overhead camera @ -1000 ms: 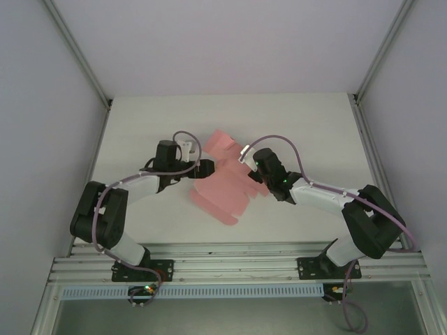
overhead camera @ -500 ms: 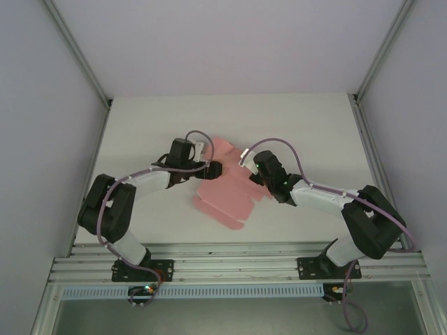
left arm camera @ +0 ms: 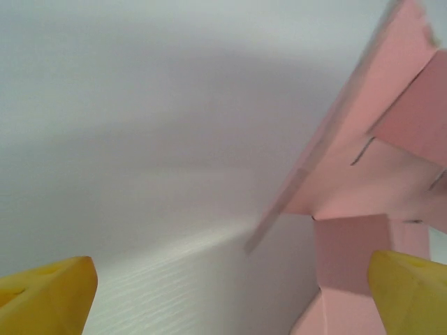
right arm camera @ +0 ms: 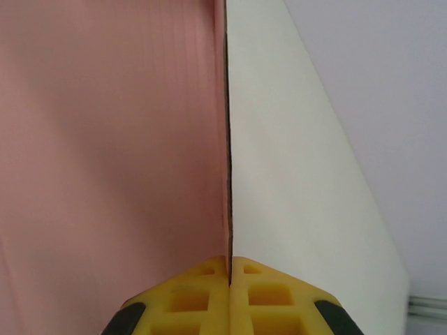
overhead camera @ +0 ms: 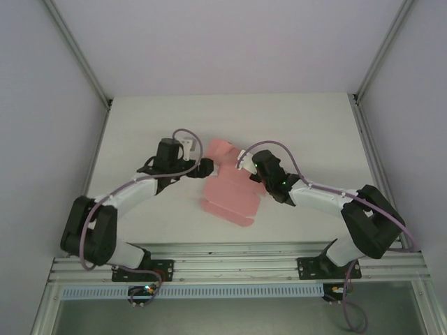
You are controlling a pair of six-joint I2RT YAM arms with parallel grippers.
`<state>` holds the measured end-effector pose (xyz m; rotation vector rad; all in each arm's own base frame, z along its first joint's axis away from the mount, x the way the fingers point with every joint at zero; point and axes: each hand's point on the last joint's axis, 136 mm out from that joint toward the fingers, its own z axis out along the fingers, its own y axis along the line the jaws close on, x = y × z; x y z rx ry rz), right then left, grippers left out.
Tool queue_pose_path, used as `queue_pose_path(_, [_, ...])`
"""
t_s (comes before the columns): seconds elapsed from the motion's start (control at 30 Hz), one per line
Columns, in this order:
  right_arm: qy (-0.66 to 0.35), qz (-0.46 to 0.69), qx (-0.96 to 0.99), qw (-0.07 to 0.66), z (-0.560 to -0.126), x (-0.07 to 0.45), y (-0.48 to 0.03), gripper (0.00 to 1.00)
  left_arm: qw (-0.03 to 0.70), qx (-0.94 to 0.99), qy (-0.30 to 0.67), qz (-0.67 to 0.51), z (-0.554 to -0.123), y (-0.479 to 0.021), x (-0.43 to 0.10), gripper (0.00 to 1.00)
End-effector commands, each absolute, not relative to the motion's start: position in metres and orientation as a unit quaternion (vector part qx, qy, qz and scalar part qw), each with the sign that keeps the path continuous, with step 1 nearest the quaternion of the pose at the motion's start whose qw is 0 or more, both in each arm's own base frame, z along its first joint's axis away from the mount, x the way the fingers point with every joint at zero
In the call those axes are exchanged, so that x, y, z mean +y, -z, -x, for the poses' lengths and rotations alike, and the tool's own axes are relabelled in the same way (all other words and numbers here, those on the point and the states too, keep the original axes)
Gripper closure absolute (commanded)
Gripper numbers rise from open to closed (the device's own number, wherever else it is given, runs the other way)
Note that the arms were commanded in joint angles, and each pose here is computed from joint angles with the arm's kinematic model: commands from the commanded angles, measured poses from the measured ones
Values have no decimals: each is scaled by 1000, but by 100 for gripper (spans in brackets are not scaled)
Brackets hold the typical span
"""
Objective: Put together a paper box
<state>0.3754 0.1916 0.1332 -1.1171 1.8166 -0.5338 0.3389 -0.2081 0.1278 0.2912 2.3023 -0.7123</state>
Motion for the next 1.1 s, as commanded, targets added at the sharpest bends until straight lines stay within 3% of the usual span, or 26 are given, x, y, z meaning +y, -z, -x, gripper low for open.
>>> queue_pose_path(0.0, [284, 465, 692, 473, -392, 192, -158, 100, 348, 892, 278, -72, -334, -134, -183, 0])
queue_pose_path(0.3, [346, 493, 599, 528, -395, 225, -168, 100, 361, 904, 231, 13, -338, -132, -127, 0])
queue_pose_path(0.47, [385, 510, 579, 507, -395, 232, -149, 100, 357, 907, 218, 44, -347, -126, -111, 0])
queue_pose_path(1.07, [398, 509, 553, 526, -369, 243, -127, 100, 325, 915, 228, 69, -392, -91, -113, 0])
